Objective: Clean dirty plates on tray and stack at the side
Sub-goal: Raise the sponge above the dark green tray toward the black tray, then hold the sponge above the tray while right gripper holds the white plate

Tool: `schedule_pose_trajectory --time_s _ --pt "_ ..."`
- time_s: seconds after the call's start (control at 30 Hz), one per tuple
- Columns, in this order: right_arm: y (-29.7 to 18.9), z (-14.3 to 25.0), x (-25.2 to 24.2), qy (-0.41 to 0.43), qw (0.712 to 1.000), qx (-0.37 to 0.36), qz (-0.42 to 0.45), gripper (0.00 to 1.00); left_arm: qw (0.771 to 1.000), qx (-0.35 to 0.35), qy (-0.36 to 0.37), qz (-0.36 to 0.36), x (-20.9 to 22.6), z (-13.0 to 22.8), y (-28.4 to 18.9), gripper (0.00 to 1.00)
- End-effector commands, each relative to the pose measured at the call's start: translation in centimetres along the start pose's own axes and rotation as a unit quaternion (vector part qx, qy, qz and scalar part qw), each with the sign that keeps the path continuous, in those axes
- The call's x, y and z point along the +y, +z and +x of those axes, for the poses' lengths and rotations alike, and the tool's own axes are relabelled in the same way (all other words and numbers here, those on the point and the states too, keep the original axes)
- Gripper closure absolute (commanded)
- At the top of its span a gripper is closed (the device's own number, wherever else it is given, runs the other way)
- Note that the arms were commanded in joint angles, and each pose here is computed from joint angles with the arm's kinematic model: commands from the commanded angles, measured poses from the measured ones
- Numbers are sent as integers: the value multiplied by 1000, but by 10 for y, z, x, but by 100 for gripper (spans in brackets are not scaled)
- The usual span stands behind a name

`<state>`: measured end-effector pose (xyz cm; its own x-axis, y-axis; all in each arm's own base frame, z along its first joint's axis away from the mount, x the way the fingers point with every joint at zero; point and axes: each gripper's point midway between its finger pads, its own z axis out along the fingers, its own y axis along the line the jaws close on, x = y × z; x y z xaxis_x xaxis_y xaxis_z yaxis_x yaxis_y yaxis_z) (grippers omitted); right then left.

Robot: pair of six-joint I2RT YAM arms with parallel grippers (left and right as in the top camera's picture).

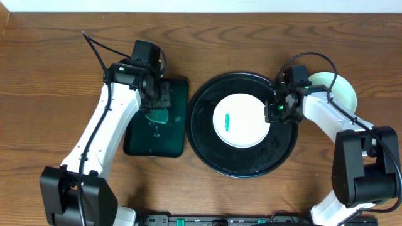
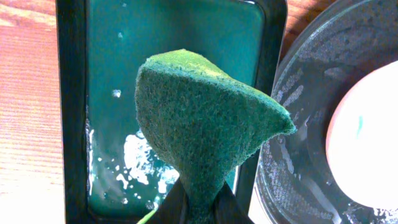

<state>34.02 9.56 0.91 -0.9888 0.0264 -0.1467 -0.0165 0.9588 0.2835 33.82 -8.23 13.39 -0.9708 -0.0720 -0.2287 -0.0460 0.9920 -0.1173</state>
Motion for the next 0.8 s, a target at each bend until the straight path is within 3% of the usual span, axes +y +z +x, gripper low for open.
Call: schedule_pose_trajectory --time_s 0.0,0.37,0.4,0.53,0.6,0.63,0.73,0.77 --pt "-3 -3 2 0 1000 -6 -2 99 1000 10 -4 1 0 5 6 93" --pt "-3 5 14 72 997 16 -37 99 1000 4 -4 2 -1 2 6 93" --pt "-3 4 14 71 997 13 -36 97 1000 4 -4 2 -1 2 6 93" --pt "-3 -8 13 47 998 -13 -32 75 1000 3 -4 2 -1 2 6 93" --pt "-3 -12 13 35 999 -21 -32 72 1000 2 -4 3 -1 1 6 93" --pt "-3 -14 12 32 999 -24 -29 74 1000 1 -4 3 -1 1 6 93" --pt "-3 -14 10 31 999 -25 -21 94 1000 0 -4 3 -2 0 6 93" --pt "-3 -13 10 30 999 -25 -20 95 1000 0 -4 3 -2 0 6 93"
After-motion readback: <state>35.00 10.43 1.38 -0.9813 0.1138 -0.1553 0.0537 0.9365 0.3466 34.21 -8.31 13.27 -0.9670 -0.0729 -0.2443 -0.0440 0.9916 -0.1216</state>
